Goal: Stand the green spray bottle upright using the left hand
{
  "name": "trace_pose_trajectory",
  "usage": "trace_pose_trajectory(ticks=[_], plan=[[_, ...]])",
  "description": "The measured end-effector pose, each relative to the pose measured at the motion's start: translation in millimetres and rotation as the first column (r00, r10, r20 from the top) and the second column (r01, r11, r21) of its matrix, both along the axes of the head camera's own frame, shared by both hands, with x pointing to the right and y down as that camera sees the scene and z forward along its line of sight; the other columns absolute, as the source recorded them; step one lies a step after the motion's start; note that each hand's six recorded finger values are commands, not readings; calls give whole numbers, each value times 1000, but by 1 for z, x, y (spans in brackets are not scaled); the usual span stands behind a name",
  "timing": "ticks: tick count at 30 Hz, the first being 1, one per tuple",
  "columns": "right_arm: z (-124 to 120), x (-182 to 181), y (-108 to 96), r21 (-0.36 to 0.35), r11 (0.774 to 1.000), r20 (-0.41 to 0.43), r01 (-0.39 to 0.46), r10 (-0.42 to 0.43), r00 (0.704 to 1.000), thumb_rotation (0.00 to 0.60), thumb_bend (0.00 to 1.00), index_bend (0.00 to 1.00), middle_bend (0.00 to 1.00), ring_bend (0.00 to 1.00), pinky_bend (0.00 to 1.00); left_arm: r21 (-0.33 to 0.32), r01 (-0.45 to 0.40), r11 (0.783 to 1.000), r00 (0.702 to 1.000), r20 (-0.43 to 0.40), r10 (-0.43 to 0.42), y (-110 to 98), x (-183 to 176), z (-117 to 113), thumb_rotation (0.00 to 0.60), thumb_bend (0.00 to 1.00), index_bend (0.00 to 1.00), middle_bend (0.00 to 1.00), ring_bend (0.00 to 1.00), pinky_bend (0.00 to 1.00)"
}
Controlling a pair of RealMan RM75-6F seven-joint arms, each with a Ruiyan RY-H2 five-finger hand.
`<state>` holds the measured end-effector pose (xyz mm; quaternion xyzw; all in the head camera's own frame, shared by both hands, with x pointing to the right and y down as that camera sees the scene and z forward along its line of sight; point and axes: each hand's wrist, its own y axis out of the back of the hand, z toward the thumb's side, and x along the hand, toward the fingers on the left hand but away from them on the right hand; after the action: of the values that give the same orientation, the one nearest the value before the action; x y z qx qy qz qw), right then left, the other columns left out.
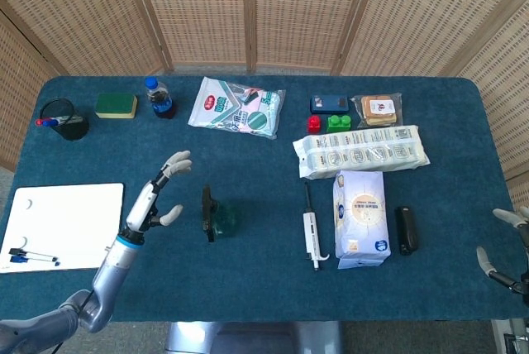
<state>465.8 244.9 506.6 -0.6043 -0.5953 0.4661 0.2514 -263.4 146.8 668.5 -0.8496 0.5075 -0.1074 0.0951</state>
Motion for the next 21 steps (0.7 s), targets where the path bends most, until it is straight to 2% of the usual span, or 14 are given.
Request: trace_pose_trajectory(ticks=[11, 15, 21], plan=[[2, -3, -2, -12, 1000, -3, 12, -12, 1000, 600, 377, 242, 288, 112, 170, 15, 36, 999, 996, 81, -37, -5, -39, -12, 201, 302, 159, 80, 20, 233], [3, -4, -5, -20, 1000, -7, 21, -21, 1000, 600, 377, 242, 288, 112, 170, 41, 35, 999, 986, 163, -41, -7, -56, -21, 201, 302, 186, 103, 29, 235], [6, -7, -12, -49, 998, -21, 43, -44, 999, 600, 376, 245, 288, 112, 169, 48, 17, 999, 944, 327, -32, -6, -87, -41, 211, 302, 216, 135, 60, 244]])
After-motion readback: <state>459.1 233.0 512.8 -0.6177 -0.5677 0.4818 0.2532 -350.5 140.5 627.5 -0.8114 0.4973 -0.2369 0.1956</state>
